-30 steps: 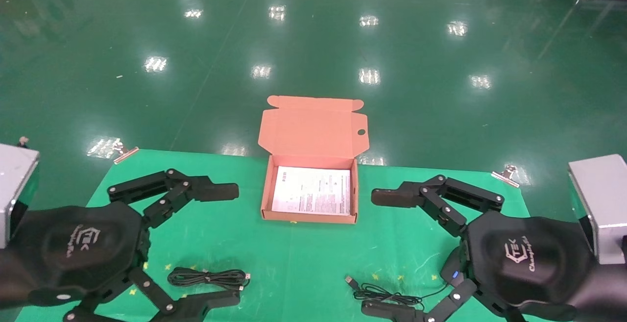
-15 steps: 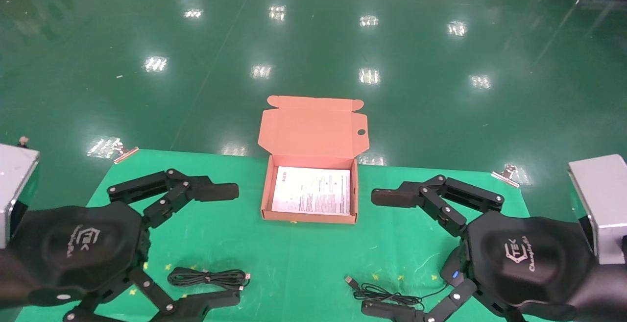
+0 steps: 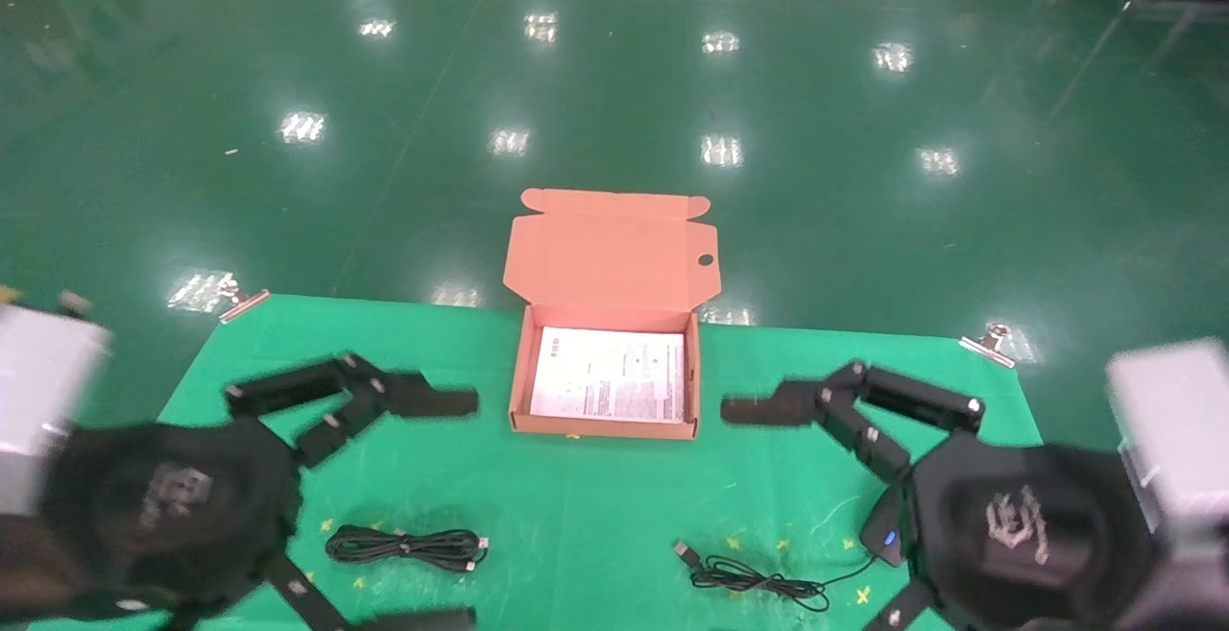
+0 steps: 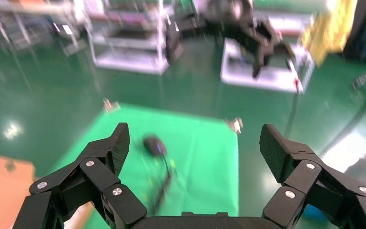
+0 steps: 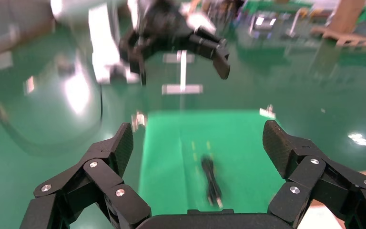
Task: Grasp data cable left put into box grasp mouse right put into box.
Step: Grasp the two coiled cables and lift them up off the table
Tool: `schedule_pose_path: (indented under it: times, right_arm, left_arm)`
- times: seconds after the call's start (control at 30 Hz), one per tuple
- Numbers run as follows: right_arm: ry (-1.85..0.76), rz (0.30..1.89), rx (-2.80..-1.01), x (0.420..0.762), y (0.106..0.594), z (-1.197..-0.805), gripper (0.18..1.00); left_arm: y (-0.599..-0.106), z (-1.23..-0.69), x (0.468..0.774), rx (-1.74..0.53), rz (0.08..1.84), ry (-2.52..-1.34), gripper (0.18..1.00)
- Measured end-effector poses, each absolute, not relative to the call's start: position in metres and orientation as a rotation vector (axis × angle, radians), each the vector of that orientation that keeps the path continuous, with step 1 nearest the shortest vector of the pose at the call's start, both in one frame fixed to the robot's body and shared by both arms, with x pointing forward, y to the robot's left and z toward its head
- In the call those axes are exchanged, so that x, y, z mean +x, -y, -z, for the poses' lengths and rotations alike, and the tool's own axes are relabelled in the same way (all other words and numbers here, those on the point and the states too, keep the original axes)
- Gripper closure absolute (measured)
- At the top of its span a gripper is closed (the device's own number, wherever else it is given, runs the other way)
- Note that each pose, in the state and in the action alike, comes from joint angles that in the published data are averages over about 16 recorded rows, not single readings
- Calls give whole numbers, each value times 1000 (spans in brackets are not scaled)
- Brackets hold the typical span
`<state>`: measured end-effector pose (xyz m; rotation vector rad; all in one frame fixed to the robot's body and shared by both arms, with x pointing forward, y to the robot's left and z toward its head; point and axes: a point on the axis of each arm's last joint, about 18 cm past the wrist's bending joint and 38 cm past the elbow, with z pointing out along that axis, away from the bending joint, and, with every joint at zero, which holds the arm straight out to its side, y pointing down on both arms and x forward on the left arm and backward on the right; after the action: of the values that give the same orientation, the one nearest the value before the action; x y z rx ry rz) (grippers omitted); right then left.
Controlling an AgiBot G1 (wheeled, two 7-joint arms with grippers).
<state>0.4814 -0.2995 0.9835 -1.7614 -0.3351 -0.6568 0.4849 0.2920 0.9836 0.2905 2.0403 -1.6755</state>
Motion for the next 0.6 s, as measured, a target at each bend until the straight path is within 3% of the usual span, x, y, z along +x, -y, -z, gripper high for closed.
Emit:
schedule_pose_path:
  times: [0.3,0.6]
  right_arm:
    - [548,814,-2032,502,297,-968,178]
    - [796,937,-2307,533,299,-950,178]
  left_arm:
    - [-282,-972,509,271,1433,-2217,184]
    - [-276,-955,543,241,1079,-2380,184]
